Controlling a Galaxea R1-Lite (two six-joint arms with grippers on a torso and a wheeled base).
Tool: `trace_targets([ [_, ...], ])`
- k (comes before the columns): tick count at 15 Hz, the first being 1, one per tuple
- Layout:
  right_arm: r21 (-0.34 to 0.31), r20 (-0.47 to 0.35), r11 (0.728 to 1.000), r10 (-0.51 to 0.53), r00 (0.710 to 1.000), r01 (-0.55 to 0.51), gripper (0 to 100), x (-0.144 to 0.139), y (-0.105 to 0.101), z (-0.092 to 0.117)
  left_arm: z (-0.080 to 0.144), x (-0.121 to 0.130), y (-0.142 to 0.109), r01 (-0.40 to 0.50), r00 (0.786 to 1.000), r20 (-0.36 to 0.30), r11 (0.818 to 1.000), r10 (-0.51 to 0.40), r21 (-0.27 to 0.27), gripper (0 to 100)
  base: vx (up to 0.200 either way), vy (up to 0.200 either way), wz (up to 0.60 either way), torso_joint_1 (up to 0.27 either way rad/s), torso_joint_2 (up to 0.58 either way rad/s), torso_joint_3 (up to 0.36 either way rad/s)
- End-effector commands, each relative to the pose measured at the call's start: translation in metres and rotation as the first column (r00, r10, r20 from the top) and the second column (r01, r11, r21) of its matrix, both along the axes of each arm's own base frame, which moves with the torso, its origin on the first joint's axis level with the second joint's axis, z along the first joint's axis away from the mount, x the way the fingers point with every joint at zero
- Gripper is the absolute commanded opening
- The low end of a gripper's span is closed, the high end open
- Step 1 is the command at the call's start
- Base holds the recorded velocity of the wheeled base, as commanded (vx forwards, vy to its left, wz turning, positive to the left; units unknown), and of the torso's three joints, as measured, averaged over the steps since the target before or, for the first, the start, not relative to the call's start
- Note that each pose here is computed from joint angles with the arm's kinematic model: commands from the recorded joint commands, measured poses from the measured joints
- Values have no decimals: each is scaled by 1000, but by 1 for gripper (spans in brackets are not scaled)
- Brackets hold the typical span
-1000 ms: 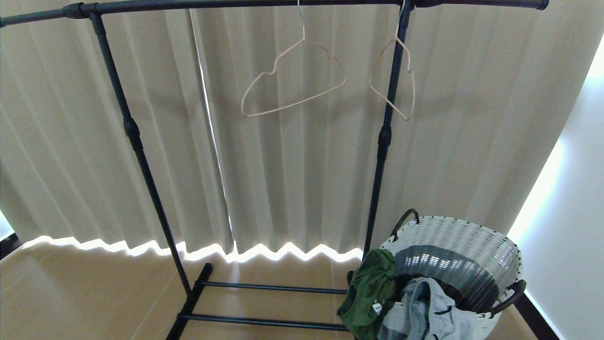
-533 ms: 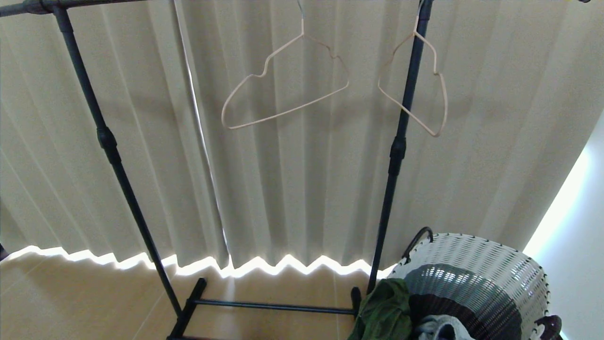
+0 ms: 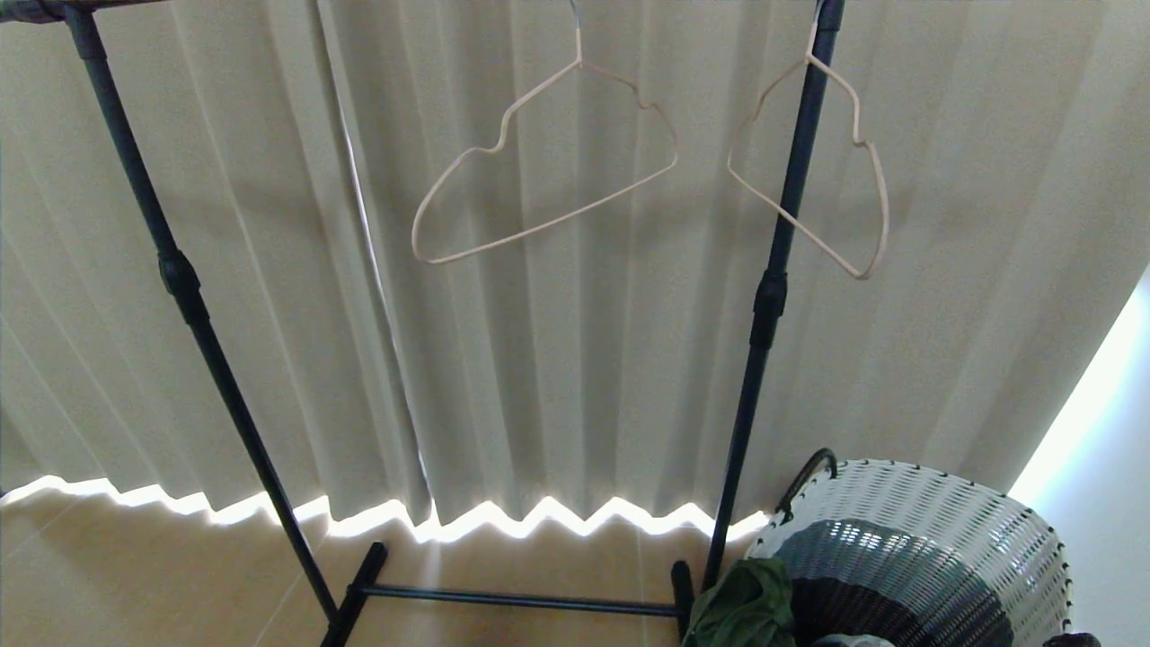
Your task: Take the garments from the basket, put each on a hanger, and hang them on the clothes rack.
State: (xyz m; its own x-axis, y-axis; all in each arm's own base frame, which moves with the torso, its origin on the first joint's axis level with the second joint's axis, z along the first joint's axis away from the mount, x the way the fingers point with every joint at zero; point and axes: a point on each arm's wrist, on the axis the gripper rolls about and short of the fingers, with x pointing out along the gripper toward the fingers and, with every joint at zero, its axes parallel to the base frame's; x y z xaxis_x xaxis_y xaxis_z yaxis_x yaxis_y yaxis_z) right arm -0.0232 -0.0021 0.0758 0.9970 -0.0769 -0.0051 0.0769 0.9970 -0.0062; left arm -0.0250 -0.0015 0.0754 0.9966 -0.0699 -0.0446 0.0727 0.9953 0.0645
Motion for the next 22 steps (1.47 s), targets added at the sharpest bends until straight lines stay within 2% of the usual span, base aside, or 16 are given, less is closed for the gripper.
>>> trace_targets([
  [1, 0, 0, 1000, 0, 1000, 0, 100, 0, 0, 0, 0, 0, 0, 1, 1000, 0, 1000, -1, 0, 100, 0, 200, 0, 2, 2, 2],
  [8, 0, 0, 1000, -1, 1000, 1, 100, 0, 0, 0, 0, 0, 0, 1, 1000, 0, 1000, -1, 0, 100, 0, 200, 0, 1, 6, 3],
  [13, 26, 7, 1000, -1, 1000, 1, 100, 0, 0, 0, 0, 0, 0, -1, 1000, 0, 1000, 1, 0, 100, 0, 0, 0, 0, 0, 0],
  [19, 18, 5, 1000, -3, 1000, 3, 100, 0, 0, 0, 0, 0, 0, -1, 1000, -1, 1000, 1, 0, 100, 0, 0, 0, 0, 0, 0],
  [20, 0, 2, 1000, 0, 1000, 0, 100, 0, 0, 0, 0, 0, 0, -1, 1000, 0, 1000, 1, -2, 100, 0, 0, 0, 0, 0, 0],
  [21, -91, 7, 996, 23, 1000, -23, 100, -2, 0, 6, 0, 0, 0, -1, 1000, -2, 1000, 1, -11, 100, 0, 0, 0, 0, 0, 0],
  [22, -160, -30, 986, 42, 999, -46, 100, -3, 1, 13, 0, 0, 0, -4, 1000, -3, 1000, 4, -26, 100, 0, 0, 0, 0, 0, 0],
])
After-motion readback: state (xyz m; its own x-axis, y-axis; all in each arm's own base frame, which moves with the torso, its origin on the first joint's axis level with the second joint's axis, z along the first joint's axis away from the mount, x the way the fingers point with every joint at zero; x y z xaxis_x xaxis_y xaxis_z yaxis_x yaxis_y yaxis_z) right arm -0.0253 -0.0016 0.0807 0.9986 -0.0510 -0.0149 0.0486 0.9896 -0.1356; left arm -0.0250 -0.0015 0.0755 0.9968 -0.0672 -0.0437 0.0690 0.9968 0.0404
